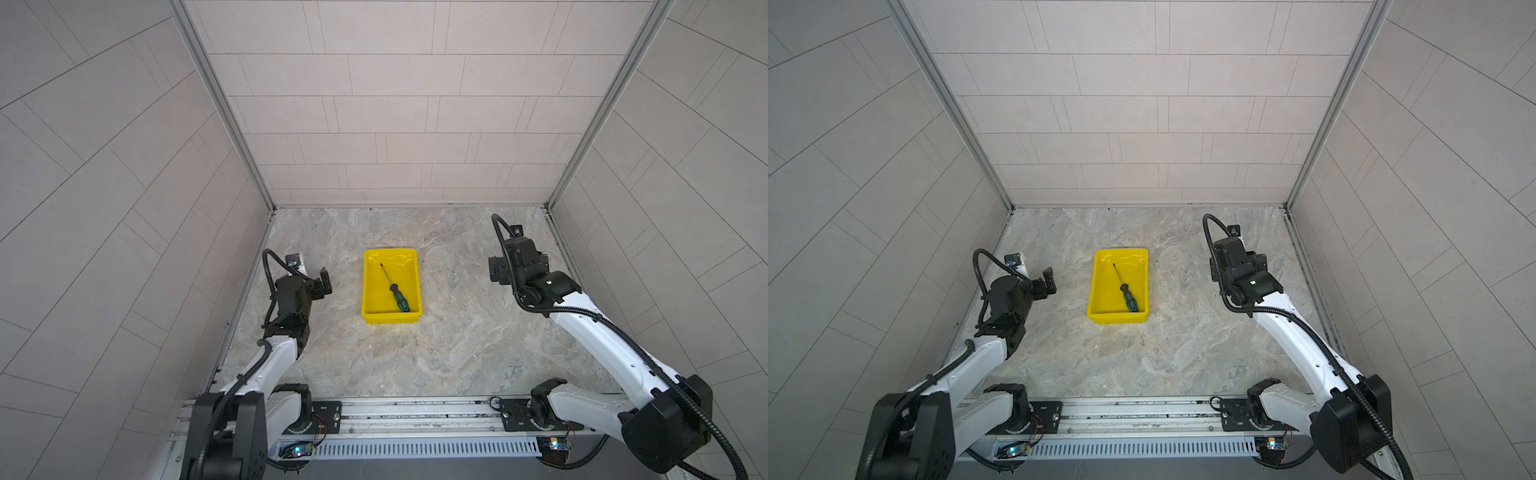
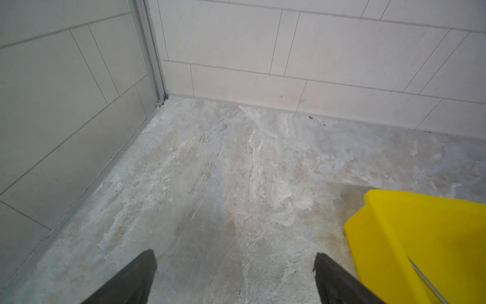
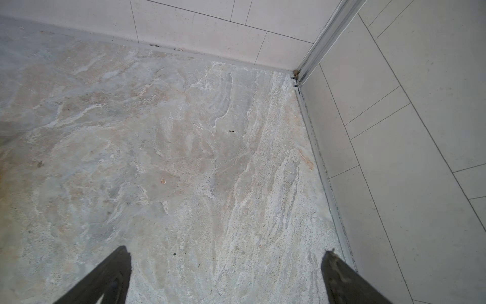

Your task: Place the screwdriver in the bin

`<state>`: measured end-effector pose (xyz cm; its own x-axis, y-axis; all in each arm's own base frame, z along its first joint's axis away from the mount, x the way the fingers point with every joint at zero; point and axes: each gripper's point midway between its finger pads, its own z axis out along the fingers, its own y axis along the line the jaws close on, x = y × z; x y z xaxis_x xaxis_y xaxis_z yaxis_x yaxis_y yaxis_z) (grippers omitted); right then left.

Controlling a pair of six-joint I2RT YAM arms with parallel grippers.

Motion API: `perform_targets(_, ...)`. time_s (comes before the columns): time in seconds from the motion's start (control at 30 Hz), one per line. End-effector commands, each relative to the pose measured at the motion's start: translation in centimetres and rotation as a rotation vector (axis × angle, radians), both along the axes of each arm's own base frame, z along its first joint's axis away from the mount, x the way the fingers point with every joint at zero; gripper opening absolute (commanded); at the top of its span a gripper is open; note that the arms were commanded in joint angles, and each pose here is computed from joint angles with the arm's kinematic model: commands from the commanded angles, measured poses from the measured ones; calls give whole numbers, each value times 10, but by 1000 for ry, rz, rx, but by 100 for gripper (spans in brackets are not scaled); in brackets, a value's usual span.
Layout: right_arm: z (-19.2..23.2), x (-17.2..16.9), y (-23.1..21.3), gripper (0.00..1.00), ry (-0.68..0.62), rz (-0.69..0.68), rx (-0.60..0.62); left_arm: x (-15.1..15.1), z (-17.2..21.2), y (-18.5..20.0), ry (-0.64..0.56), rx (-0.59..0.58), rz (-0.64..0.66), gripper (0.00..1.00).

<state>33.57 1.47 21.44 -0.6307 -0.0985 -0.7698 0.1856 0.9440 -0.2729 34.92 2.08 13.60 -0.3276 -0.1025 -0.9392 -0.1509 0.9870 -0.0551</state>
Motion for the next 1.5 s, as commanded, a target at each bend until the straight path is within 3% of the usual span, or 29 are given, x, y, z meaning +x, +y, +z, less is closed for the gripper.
perform_targets(0.0, -12, 9, -10, 100, -29, 3, -49, 7, 8, 6, -111, 35, 27, 100)
perform_targets(0.17, -35, 20, -12, 100, -20, 47, -76, 10, -12, 8, -107, 65, 31, 100)
perform_targets(0.33, -50, 31, -35, 100, -198, -65, -19, 14, -22, 14, -117, 83, 57, 100)
perform_targets(0.5, -74, 31, -52, 100, -253, -111, -14, 19, -37, 11, -149, 83, 40, 100)
perform_targets(0.67, -90, 39, -53, 99, -290, -95, -37, 27, -42, 10, -90, 84, 35, 100)
perform_targets(0.83, -118, 45, -57, 100, -308, -92, -26, 42, -46, 2, -27, 87, -20, 100)
perform_targets(0.9, -124, 48, -61, 100, -244, -92, 39, 45, -49, 2, 3, 87, -21, 100)
perform_targets(1.0, -124, 49, -63, 100, -255, -83, 65, 50, -51, 4, 42, 87, -11, 100)
perform_targets(1.17, -124, 49, -62, 100, -257, -81, 53, 50, -51, 5, 36, 89, -3, 100)
perform_targets(1.27, -128, 58, -39, 100, -227, 64, 71, 49, -51, 5, 34, 89, -3, 100)
perform_targets(1.47, -129, 58, -41, 100, -220, 64, 89, 50, -50, 4, 33, 92, -7, 100)
